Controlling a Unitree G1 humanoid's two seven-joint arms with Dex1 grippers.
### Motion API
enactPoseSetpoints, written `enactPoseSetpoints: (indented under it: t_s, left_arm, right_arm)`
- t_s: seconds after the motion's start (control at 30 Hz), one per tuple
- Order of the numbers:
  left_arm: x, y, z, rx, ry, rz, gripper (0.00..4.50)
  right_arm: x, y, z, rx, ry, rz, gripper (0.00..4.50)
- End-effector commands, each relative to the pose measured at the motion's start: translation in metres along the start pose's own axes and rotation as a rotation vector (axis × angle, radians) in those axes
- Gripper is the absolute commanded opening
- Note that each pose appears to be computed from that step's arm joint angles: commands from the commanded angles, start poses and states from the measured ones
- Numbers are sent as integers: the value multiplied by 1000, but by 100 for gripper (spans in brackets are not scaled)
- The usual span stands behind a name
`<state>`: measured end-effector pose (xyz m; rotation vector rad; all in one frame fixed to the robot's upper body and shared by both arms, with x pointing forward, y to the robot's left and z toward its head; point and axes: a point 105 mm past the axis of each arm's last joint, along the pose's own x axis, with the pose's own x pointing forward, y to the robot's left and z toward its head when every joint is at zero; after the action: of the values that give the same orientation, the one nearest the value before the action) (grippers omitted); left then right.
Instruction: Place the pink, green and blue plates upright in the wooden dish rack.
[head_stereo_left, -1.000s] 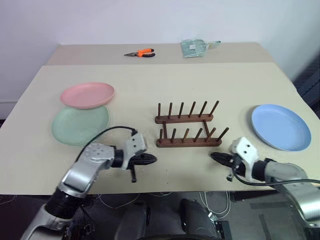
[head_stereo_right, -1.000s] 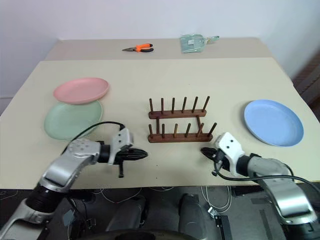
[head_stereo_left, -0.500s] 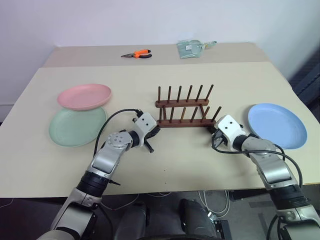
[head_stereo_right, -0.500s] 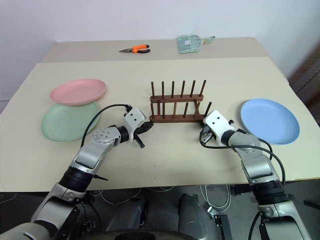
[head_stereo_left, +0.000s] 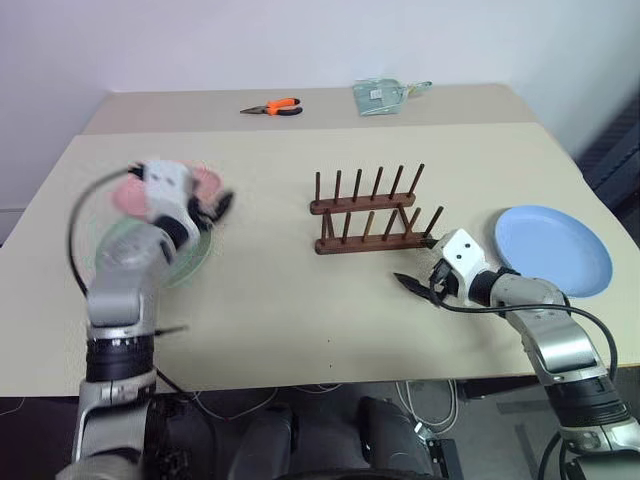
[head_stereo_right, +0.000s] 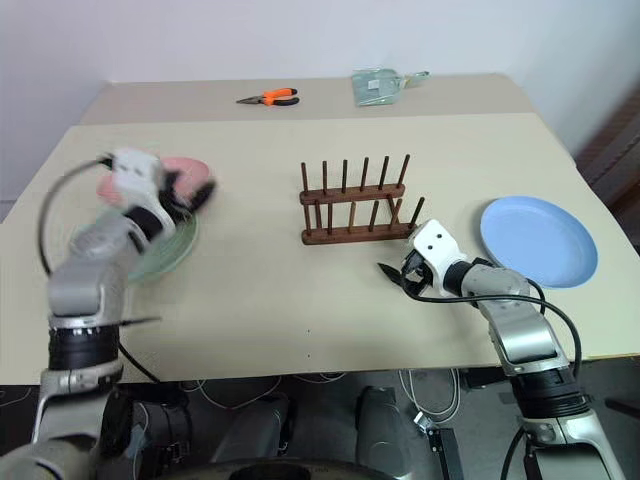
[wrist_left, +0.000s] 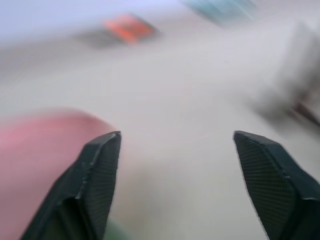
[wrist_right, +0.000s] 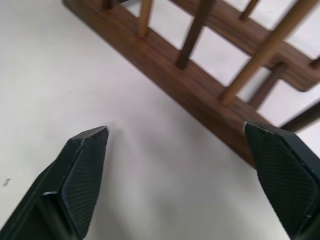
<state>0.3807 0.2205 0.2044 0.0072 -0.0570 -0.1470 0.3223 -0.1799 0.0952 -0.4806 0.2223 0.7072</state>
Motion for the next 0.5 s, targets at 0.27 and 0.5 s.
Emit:
enactPoseSetpoints:
  t_s: [0.27, 0.5]
  left_arm:
    - [-62, 85, 20, -325, -34, 836, 341]
    - [-58, 91, -29, -485, 172, 804, 341]
  right_arm:
    - [10, -1, 5, -77, -10, 28, 450]
    - [17, 5, 10, -87, -39, 47, 450]
